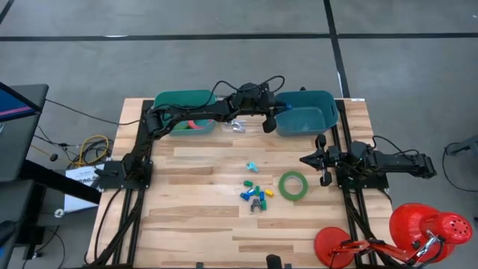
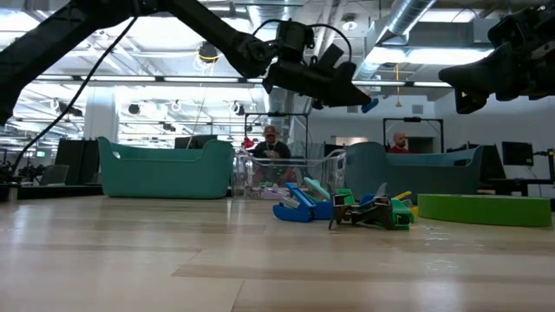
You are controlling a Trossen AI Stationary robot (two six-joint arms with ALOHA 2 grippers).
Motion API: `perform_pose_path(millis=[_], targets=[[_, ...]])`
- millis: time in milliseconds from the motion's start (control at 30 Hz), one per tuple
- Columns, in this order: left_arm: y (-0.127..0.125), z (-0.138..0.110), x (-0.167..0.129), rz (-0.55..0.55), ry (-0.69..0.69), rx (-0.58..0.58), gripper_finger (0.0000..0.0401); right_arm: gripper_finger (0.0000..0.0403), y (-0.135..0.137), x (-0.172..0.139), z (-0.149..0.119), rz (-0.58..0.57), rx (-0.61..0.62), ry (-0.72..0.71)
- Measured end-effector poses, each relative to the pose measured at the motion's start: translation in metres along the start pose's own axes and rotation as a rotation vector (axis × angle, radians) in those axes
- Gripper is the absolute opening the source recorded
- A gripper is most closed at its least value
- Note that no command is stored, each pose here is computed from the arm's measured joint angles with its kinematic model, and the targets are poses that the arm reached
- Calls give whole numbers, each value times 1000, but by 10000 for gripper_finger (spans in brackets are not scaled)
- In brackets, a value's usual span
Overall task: Pick and place Stapler, Stapler remover, tape
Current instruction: Put the blue staple remover into the dark blue bin, then put the blue stapler into the dark blue bin
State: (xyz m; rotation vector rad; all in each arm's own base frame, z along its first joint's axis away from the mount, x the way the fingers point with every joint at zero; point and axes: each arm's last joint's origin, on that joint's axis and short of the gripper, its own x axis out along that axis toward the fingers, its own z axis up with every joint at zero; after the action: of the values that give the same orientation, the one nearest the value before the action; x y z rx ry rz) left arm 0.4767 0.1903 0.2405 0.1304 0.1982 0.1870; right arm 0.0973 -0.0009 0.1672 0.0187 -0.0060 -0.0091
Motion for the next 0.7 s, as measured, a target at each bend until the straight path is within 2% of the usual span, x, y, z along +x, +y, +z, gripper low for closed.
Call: perform_pose_path(millis=[400, 700], targets=[[2, 0, 0, 17, -3, 0, 70, 0, 0, 0, 0, 0, 0, 0], [3, 0, 0, 64, 7, -6, 145, 0, 0, 0, 0, 0, 0, 0]])
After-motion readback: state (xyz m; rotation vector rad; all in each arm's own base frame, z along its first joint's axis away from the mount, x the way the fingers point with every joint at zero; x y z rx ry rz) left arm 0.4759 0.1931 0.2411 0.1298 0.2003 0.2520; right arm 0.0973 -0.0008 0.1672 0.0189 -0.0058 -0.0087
